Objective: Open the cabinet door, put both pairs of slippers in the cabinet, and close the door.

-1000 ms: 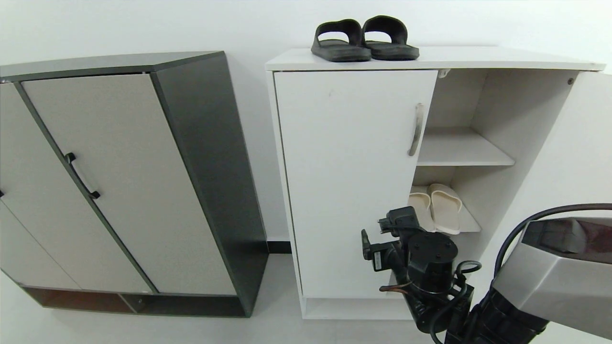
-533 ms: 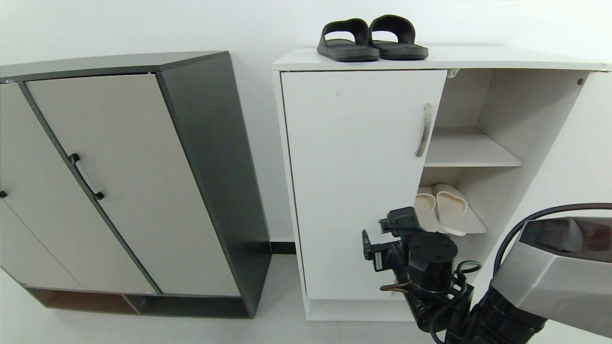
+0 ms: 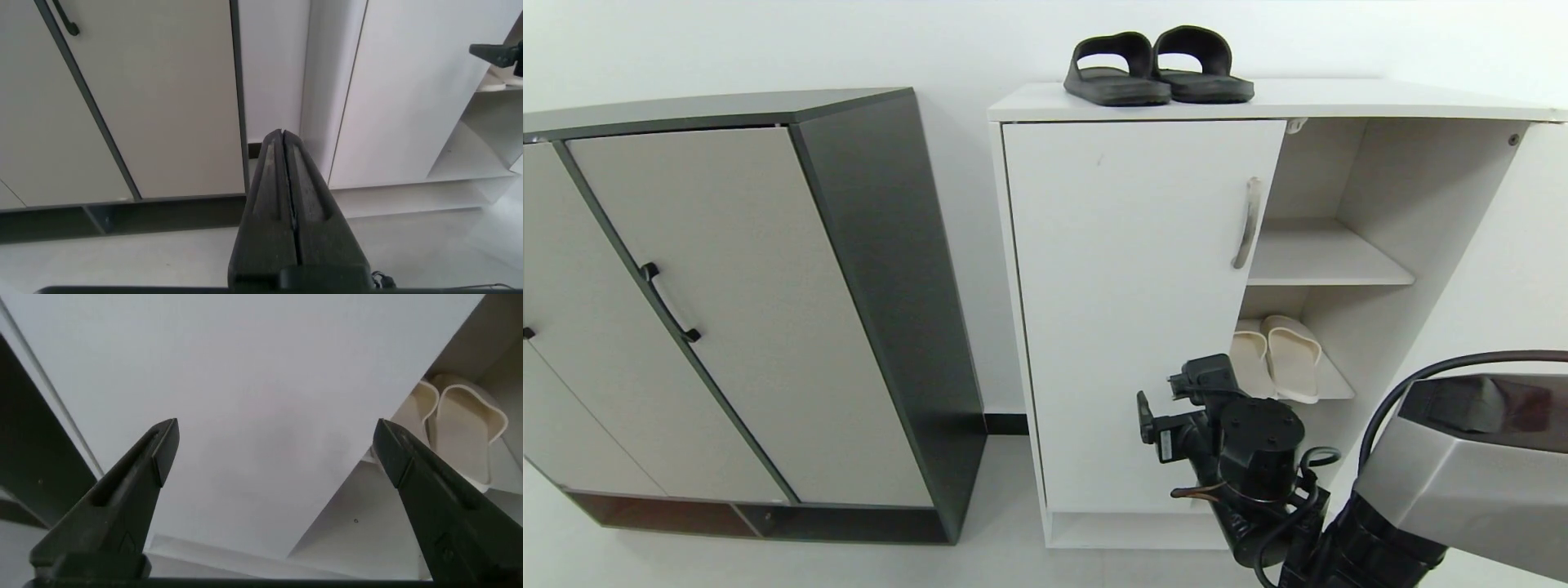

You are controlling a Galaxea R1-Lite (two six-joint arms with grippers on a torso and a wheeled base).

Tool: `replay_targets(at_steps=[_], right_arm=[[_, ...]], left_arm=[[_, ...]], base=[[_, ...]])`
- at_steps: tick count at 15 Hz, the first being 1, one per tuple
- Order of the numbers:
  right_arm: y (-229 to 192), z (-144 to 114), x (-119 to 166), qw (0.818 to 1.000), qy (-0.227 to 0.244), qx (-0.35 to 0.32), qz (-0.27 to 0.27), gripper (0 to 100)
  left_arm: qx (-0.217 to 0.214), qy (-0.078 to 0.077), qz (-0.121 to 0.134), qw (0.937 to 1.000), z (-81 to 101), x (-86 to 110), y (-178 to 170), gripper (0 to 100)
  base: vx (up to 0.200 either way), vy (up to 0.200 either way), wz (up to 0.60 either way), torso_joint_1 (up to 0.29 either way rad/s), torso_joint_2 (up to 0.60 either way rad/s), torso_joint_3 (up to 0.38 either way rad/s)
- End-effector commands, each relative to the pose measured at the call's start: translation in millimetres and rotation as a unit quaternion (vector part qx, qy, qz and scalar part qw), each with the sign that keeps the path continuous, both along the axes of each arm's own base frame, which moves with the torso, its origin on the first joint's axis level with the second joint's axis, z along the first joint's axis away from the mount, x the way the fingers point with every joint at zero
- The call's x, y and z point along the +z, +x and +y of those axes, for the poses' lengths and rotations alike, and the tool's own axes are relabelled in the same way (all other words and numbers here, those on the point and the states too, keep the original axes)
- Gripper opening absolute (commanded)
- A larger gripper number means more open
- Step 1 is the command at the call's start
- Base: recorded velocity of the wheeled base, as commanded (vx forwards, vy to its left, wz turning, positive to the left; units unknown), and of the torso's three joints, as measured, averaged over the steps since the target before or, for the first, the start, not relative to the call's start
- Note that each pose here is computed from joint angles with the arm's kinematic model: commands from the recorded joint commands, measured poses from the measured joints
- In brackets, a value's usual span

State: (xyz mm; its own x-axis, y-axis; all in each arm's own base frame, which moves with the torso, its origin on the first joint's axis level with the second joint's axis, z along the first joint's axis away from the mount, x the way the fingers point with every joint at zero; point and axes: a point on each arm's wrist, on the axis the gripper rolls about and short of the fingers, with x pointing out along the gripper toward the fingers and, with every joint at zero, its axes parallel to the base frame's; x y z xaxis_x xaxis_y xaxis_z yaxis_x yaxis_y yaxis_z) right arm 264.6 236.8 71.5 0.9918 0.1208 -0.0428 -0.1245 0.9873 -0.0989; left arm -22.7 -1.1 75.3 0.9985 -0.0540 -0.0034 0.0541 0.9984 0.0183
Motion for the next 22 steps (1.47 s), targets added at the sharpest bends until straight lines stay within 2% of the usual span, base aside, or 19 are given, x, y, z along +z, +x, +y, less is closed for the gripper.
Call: replay_targets(at_steps=[1,4,10,13,22], right_arm=[[0.3,0.4,-2.6,1.0,-0.003,0.001,0.003,100],[-2.2,-0.9,-4.2,1.0,-0.005,0.022,0.007,100],[-0.2,0.3,-4.0,1.0,-0.003,0.021,0.005,100],[-0.3,0.2,-2.5,1.0,0.0,0.022,0.003,100],[-1.9,0.6,-0.8,0.999,0.009,0.031,-0.007,100]], left_arm=[[0.0,0.0,0.0,1.0,0.0,0.0,0.0,0],[0.0,0.0,0.0,1.0,0.0,0.0,0.0,0],[0.0,0.0,0.0,1.0,0.0,0.0,0.0,0],[0.0,0.0,0.0,1.0,0.0,0.0,0.0,0],[0.0,0.0,0.0,1.0,0.0,0.0,0.0,0]], base=[[0.0,0.0,0.0,0.0,0.0,0.0],[0.0,0.0,0.0,0.0,0.0,0.0],[0.0,0.0,0.0,0.0,-0.02,-0.024],[0.0,0.0,0.0,0.017,-0.19,-0.321],[0.0,0.0,0.0,0.091,-0.49,-0.347]])
